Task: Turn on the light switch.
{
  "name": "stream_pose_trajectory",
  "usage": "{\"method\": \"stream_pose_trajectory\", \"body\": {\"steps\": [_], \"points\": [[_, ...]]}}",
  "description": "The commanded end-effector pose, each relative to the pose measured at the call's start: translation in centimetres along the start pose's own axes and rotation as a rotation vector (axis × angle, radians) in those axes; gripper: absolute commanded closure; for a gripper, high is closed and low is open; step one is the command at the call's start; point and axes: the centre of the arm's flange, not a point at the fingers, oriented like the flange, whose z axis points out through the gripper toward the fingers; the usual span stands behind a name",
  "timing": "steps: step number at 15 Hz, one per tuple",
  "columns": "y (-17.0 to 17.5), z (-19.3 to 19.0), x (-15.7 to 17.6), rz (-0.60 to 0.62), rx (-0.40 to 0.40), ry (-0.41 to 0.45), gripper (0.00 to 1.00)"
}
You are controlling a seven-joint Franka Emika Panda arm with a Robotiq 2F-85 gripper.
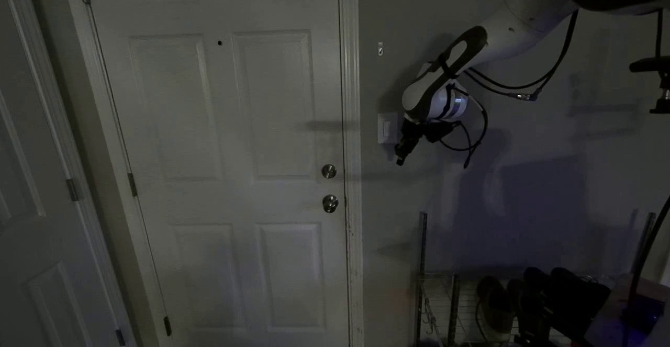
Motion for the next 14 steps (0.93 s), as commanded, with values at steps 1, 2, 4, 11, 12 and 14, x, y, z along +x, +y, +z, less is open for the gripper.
{"method": "stream_pose_trajectory", "body": {"steps": [1,2,4,11,12,14], "points": [[1.5,0.8,0.6,-0.019,-0.058,0.143,0.97],[1.7,0.8,0.8,-0.015,-0.072,0.174,0.97],[2.2,0.5,1.1,-0.006,-0.097,0.243,0.98],[2.6,-1.1,2.4,-0.006,-0.132,0.402,0.97],[2.7,-1.4,2.6,-0.005,-0.138,0.424,0.98],[2.9,-2.1,3.1,0.001,-0.152,0.473,0.97]]}}
